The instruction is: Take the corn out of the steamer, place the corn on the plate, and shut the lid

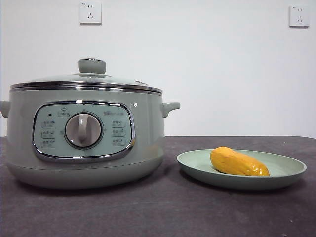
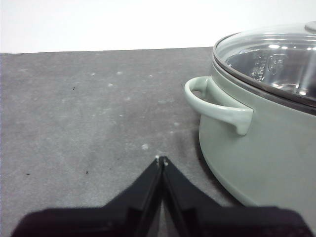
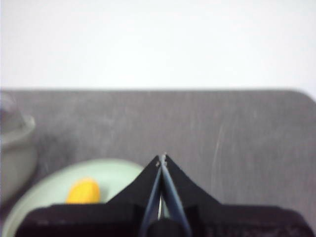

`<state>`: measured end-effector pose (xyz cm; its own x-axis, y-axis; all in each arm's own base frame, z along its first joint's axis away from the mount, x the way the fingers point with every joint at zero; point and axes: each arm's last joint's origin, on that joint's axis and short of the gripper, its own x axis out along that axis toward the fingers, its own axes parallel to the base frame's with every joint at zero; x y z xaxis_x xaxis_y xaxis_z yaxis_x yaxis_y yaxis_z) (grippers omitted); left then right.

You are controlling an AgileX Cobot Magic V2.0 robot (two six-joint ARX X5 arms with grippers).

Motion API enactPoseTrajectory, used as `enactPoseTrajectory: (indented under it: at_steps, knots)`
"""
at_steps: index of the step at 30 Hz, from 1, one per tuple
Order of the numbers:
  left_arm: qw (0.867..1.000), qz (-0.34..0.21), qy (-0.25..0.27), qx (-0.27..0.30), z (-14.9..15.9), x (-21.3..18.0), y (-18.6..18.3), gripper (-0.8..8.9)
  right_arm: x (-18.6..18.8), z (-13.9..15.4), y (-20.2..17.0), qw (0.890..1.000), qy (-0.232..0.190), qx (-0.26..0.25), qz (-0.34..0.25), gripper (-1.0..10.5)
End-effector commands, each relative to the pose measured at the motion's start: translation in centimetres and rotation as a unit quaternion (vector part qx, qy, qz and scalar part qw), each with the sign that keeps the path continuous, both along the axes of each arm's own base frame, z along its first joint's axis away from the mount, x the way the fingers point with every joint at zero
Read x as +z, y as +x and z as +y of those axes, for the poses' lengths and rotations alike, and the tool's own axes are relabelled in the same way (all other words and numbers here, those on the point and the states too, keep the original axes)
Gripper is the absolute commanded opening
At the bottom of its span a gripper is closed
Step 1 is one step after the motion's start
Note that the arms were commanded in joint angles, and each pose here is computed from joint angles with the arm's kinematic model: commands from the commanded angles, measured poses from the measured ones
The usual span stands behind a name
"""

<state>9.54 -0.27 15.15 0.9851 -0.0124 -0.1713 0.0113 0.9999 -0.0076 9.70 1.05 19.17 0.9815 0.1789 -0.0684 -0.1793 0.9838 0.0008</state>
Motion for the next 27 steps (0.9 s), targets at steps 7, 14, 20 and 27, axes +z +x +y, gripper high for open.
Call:
enactPoseTrajectory:
  at_steps: [7,14,20,27]
  knots:
    - [1.000,0.005,-0.003,0.002,0.0,-0.4,0.1,-0.03,-4.1,0.0,0.1,0.999,-0.012,-0.001,0.041,0.0]
    - [1.000,0.005,-0.003,0.002,0.0,-0.4,0.1,-0.03,-4.4,0.0,-0.1,0.998,-0.001,-0.002,0.058,0.0]
    - [1.000,0.005,-0.003,0.002,0.0,-0.4,0.1,-0.03,-4.5,-0.1,-0.1,0.998,0.003,-0.005,0.063,0.0]
    - [1.000,0.005,-0.003,0.002,0.0,-0.4,0.1,-0.03,-4.5,-0.1,-0.1,0.998,0.003,-0.005,0.063,0.0]
